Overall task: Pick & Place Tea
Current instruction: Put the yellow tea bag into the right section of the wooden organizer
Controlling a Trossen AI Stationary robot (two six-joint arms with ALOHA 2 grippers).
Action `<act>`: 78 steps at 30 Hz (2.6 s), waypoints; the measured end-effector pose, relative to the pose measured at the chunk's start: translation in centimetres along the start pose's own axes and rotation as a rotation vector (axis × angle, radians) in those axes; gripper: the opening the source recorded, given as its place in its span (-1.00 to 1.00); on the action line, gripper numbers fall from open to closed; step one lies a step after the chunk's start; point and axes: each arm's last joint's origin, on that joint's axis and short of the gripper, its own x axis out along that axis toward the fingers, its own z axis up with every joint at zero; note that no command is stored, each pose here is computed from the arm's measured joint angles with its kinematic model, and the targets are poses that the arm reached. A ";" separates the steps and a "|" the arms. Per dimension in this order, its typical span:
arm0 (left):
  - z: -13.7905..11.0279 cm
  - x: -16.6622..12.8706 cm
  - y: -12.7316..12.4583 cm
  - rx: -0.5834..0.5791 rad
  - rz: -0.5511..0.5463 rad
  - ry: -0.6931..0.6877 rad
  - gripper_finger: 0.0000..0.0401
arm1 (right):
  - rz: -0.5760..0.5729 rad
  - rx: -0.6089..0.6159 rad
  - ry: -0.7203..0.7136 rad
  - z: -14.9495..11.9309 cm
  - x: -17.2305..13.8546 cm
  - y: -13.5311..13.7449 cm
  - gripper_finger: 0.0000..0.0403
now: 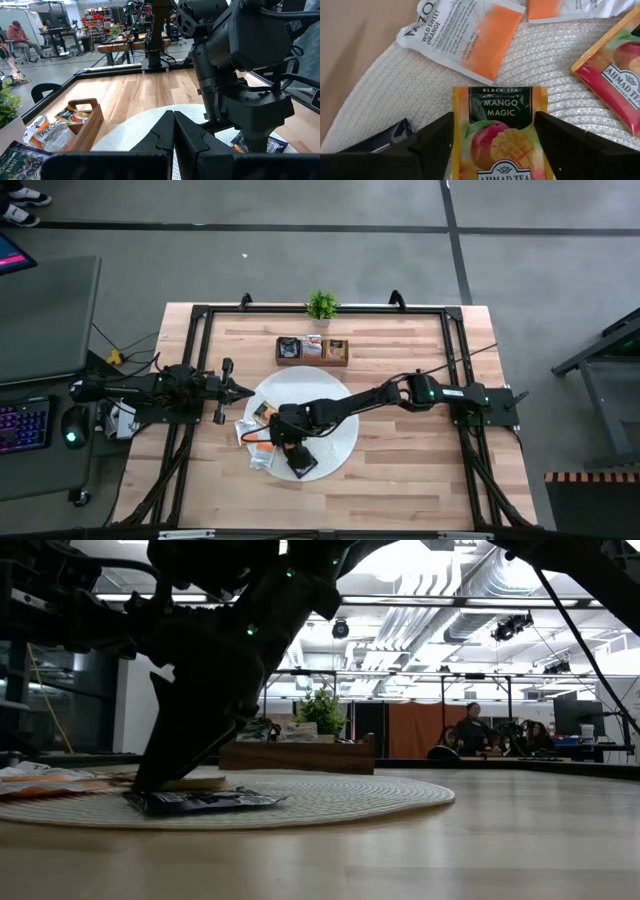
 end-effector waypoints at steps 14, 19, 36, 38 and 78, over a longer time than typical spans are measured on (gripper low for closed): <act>0.0 0.0 0.0 0.000 0.000 0.000 -1.00 | -0.017 0.003 0.001 0.0 0.1 -0.1 -0.30; 0.0 0.0 0.0 0.000 0.000 0.000 -1.00 | -0.024 0.004 0.000 -0.1 0.1 -0.1 -0.55; 0.0 0.0 0.0 0.000 0.000 0.000 -1.00 | -0.133 0.072 -0.039 0.3 -0.1 -0.4 -0.97; 0.0 0.0 0.0 0.000 0.000 0.000 -1.00 | -0.152 0.083 -0.041 0.4 -0.4 -0.5 -0.98; 0.0 0.0 0.0 0.000 0.000 0.001 -1.00 | -0.799 0.912 -0.134 -4.1 -12.1 -6.6 -1.00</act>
